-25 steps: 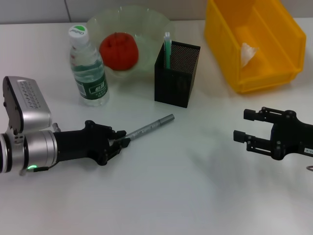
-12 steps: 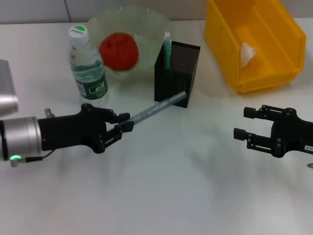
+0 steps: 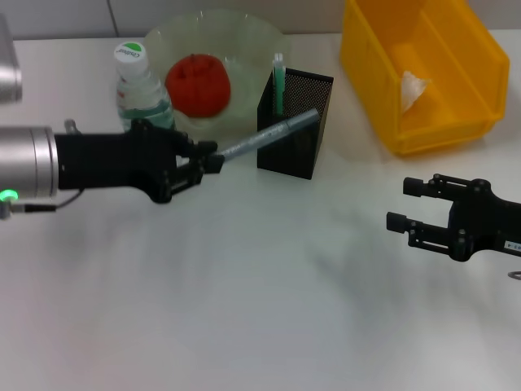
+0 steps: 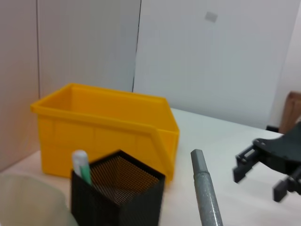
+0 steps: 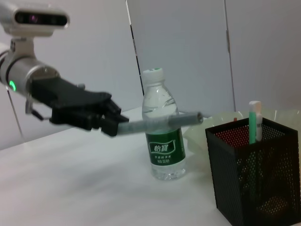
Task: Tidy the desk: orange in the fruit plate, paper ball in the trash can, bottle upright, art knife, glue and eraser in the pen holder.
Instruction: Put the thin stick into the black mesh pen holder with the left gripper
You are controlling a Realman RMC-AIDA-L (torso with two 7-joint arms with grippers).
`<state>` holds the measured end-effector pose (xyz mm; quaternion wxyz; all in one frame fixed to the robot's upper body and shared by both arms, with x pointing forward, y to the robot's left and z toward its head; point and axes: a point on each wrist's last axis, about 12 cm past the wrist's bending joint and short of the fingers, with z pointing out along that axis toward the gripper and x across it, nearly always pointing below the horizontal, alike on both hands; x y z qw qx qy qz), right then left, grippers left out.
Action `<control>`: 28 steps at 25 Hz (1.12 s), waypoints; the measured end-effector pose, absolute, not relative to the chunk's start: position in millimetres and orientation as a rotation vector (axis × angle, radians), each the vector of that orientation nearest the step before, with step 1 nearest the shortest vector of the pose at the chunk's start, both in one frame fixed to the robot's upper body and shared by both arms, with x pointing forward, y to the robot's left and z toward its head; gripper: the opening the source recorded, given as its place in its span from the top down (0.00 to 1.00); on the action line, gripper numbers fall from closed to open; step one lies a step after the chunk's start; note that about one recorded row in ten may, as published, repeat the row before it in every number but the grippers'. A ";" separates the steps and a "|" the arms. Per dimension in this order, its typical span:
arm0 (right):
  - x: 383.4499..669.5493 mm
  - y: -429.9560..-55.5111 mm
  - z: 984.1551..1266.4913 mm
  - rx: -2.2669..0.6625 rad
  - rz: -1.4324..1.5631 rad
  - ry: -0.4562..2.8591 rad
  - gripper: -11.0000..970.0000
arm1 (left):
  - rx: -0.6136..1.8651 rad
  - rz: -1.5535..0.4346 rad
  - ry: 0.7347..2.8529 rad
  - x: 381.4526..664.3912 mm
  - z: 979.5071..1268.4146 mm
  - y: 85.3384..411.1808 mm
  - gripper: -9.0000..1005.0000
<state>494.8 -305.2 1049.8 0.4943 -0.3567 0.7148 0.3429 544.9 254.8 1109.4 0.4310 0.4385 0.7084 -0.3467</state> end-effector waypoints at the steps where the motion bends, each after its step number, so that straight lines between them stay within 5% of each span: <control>1: 494.8 -305.0 1049.7 -0.862 0.834 1.734 0.31 | 1.103 -0.846 1.780 548.7 1119.1 253.2 0.82; 12: 495.3 -304.7 1050.1 -0.858 0.836 1.734 0.31 | 1.238 -0.575 1.976 574.3 1202.3 217.4 0.81; 28: 496.4 -310.4 1052.2 -0.848 0.792 1.712 0.30 | 1.495 -0.161 2.161 595.3 1257.0 149.9 0.80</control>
